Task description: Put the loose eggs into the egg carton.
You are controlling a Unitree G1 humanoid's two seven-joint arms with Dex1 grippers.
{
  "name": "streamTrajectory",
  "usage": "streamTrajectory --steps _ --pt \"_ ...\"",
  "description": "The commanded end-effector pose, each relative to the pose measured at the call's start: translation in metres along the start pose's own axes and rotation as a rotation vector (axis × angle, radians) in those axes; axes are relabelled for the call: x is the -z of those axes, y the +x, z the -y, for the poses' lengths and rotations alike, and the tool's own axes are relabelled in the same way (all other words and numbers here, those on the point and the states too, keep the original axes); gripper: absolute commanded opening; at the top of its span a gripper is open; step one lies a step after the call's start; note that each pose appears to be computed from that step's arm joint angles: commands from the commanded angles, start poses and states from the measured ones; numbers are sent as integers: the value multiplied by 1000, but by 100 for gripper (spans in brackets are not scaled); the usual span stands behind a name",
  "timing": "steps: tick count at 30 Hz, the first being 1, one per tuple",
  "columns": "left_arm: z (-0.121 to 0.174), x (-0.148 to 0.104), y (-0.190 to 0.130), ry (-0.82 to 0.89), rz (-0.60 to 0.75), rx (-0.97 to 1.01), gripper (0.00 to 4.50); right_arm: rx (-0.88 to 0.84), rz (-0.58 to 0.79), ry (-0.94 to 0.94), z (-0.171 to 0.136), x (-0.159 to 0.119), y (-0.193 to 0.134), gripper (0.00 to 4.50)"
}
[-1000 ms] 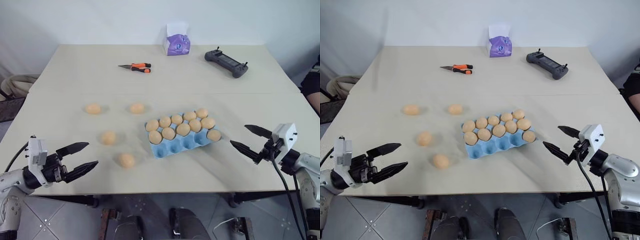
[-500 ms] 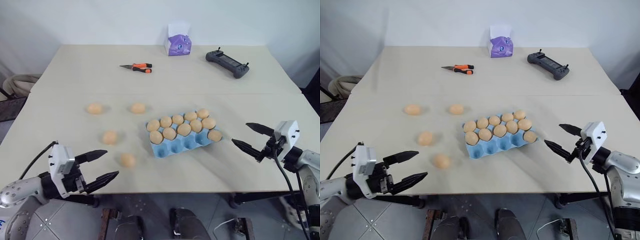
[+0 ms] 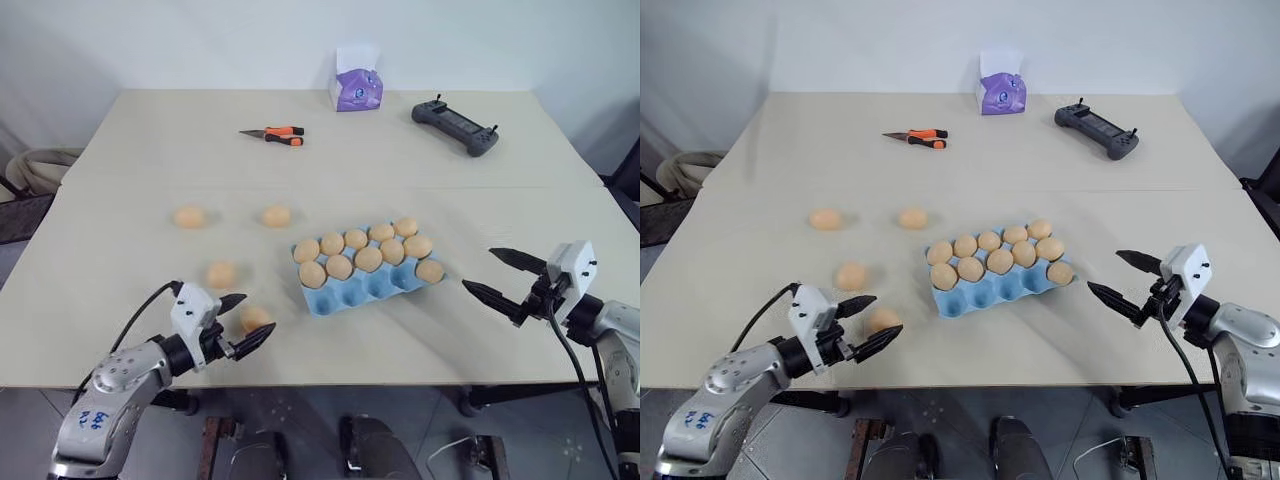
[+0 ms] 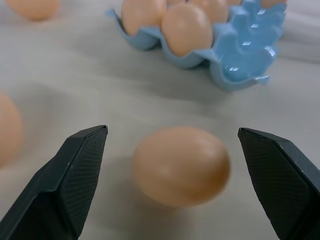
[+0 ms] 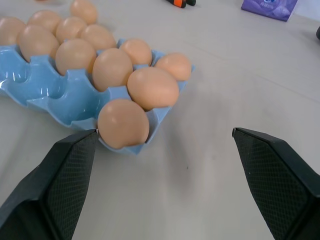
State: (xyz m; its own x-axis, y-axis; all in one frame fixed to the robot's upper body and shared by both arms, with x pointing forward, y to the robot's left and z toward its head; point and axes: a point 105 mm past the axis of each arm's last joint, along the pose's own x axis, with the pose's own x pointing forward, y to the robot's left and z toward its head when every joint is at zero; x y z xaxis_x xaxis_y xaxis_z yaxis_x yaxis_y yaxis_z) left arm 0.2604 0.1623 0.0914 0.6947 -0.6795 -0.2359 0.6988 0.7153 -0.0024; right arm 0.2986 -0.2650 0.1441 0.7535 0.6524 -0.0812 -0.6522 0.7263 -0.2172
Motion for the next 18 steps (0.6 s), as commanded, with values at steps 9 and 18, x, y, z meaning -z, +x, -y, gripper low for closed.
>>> streamTrajectory --steps 9,18 --pt "0 7 11 22 -22 17 382 44 42 -41 3 -14 -8 450" --pt "4 -10 10 58 37 79 294 47 43 -43 3 -14 -11 450"
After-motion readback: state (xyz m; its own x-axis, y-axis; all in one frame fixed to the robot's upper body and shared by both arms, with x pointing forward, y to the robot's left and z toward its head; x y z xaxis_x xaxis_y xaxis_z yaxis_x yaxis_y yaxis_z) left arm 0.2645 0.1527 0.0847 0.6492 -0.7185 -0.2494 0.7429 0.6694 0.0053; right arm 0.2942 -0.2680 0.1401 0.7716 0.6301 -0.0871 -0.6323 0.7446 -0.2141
